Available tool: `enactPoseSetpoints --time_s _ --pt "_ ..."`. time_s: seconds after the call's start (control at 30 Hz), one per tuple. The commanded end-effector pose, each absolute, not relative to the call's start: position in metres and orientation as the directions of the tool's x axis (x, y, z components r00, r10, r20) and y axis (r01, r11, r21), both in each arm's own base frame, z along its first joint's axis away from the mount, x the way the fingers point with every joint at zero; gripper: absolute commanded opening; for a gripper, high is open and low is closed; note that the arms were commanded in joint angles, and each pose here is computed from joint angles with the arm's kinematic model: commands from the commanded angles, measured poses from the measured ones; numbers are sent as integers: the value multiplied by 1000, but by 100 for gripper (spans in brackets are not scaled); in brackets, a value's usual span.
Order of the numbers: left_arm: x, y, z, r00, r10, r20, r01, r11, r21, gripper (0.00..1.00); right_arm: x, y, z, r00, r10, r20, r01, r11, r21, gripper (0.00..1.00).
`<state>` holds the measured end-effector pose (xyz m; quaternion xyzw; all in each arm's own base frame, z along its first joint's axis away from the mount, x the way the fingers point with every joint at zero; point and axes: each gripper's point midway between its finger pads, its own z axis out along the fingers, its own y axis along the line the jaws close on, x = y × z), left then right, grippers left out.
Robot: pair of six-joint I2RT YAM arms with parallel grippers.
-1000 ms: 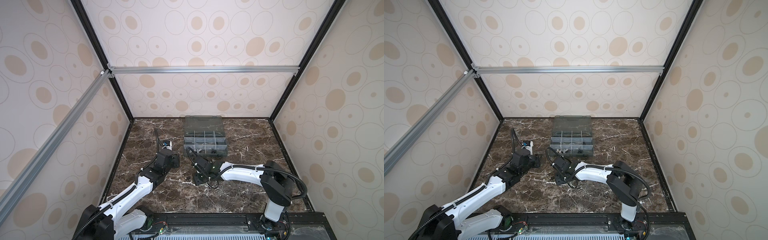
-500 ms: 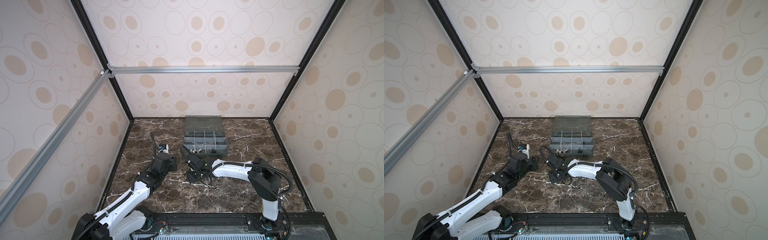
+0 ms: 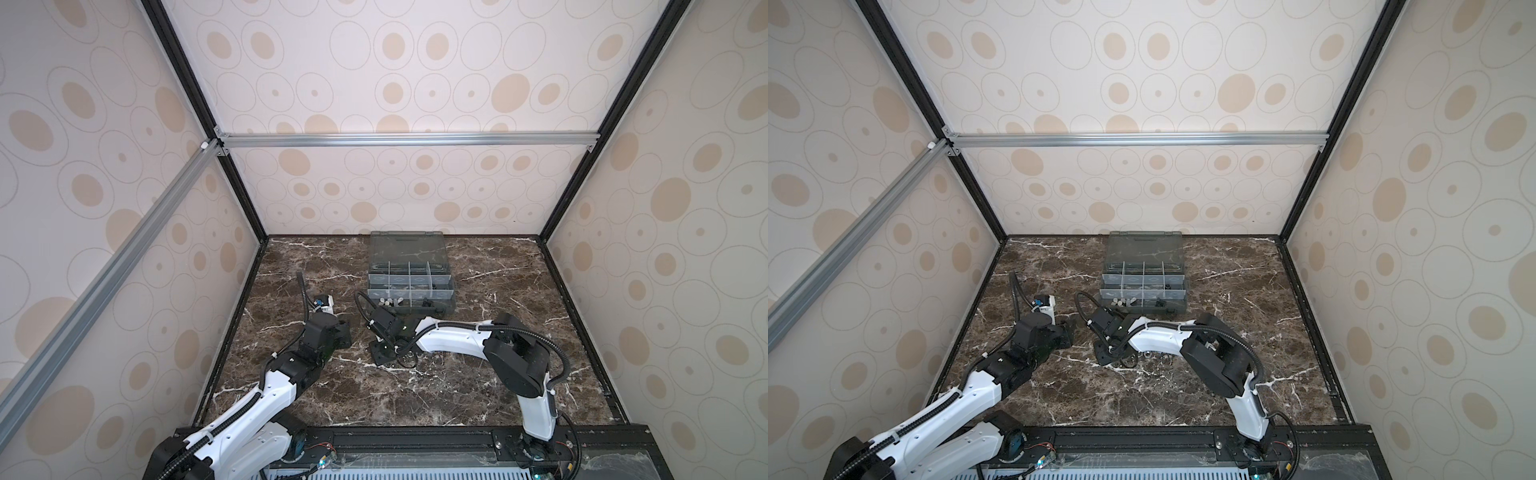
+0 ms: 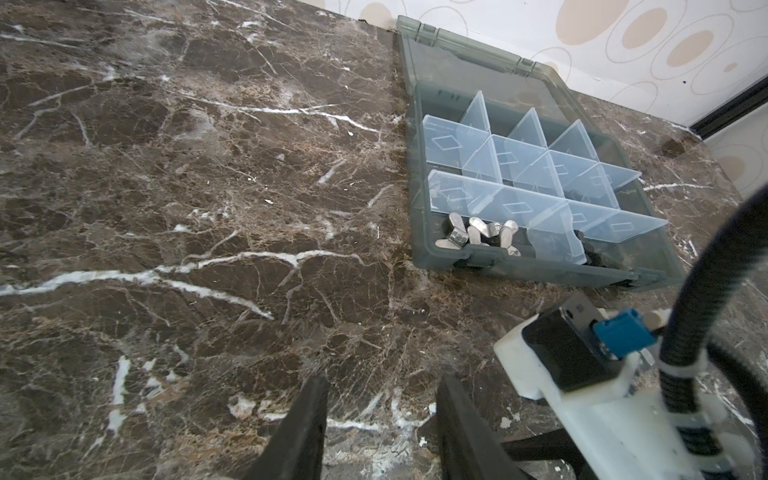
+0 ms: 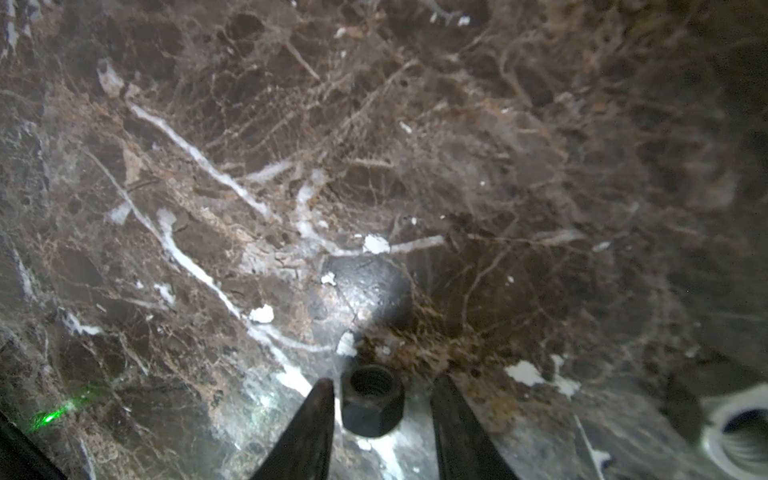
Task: Sort the screws and nuts into containers
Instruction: Pick up the nut from the center of the table.
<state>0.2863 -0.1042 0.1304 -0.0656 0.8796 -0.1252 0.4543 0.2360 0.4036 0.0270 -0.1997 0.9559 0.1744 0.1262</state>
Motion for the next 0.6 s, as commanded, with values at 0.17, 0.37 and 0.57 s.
enactPoseSetpoints --time_s 0.17,0.37,0.57 --pt "284 -100 132 -568 -259 -781 -20 953 -302 44 231 406 21 -895 -343 -286 -421 863 281 32" --pt "284 -101 132 -570 -257 -781 -17 953 -301 44 231 407 22 -896 -338 -288 -417 863 285 25" --pt "284 -102 132 -572 -256 -779 -13 953 -304 44 234 405 28 -891 -332 -309 -418 866 275 22"
